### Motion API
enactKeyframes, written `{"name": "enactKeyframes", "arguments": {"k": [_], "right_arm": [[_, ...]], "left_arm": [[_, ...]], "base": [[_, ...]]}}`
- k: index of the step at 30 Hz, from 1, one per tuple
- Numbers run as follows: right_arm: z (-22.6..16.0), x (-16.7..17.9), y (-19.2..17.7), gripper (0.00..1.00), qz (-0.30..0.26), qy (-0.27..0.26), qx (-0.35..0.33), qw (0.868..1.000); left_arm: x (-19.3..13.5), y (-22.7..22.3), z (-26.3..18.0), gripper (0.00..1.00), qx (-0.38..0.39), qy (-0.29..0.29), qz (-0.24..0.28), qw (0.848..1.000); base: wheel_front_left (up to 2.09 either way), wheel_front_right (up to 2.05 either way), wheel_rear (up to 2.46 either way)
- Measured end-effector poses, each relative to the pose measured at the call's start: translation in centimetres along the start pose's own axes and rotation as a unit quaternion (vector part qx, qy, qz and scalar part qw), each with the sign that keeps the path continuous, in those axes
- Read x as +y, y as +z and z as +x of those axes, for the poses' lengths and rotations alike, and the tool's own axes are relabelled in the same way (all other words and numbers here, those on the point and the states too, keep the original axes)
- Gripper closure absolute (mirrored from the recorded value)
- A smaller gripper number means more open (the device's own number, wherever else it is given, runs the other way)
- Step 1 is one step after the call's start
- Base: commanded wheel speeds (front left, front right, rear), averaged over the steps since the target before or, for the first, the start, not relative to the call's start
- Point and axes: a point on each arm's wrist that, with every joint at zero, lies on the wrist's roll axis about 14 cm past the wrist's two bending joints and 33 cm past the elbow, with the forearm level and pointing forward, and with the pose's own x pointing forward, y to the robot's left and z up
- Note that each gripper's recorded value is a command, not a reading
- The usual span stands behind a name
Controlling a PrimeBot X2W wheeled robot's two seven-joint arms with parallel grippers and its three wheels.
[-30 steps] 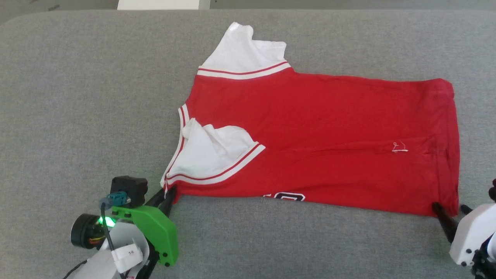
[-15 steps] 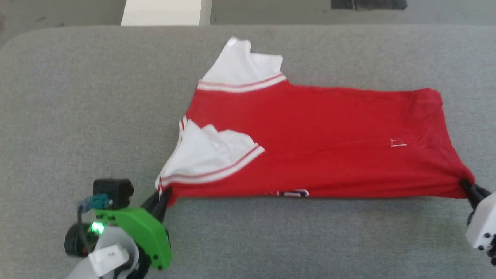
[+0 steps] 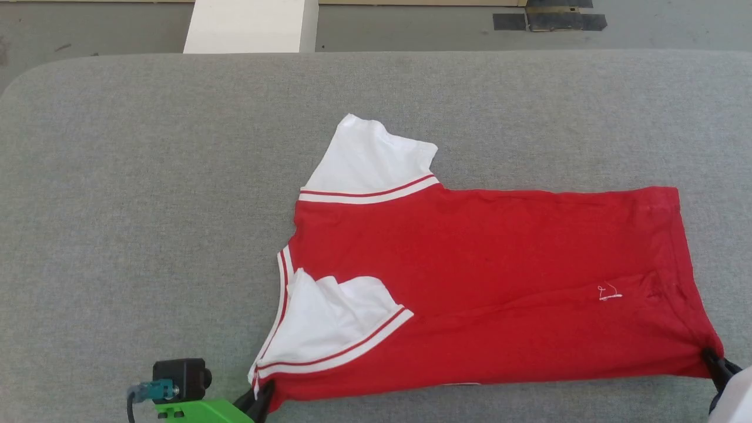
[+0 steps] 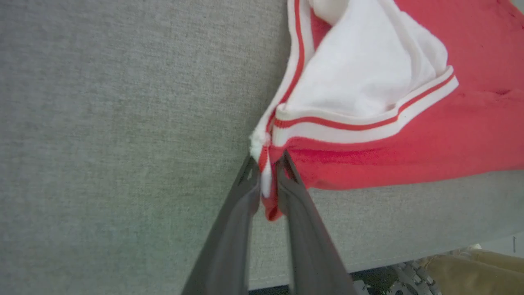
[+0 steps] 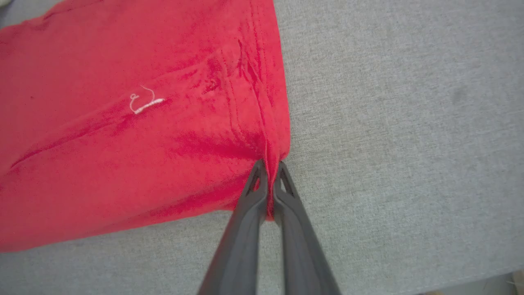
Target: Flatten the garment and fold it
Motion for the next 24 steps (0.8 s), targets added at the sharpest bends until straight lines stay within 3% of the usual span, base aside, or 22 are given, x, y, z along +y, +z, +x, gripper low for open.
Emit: {"name": "enactKeyframes", "arguments": {"k": [1,6,9,12,14,18,21,24], "right_arm": [[0.1,0.2,0.1,0.00,0.002,0.002,-0.007,1.000],[0.1,0.8,0.9,0.00,0.003,0.011,-0.036,0.999],[-0.4,1.1,2.8,0.00,0.004,0.016,-0.078,0.997],[-1.2,0.8,5.2,0.00,0.002,0.010,-0.133,0.991],[-1.5,0.9,6.4,0.00,-0.012,0.003,-0.162,0.987],[-1.4,1.5,8.8,0.00,-0.025,0.001,-0.213,0.977],[-0.5,2.4,9.2,0.00,-0.027,0.011,-0.216,0.976],[0.7,3.1,9.3,0.00,-0.030,0.017,-0.213,0.976]], "left_arm": [[0.1,0.0,0.1,0.00,-0.005,0.003,-0.004,1.000],[0.4,0.6,0.4,0.00,-0.029,0.009,-0.017,0.999],[0.7,3.4,0.0,0.00,-0.078,0.008,-0.026,0.997],[0.7,7.8,-0.8,0.00,-0.140,0.001,0.006,0.990],[0.2,12.2,-1.4,0.00,-0.204,-0.003,0.051,0.978],[-2.1,21.3,-2.4,0.00,-0.329,-0.009,0.164,0.930],[-5.8,24.7,-1.1,0.00,-0.344,-0.058,0.239,0.906],[-7.6,27.6,1.2,0.00,-0.339,-0.069,0.297,0.890]], "base": [[0.00,0.00,0.00],[0.00,0.00,0.00],[0.00,0.00,0.00],[0.00,0.00,0.00],[0.00,0.00,0.00],[0.00,0.00,0.00],[0.00,0.00,0.00],[0.00,0.00,0.00]]}}
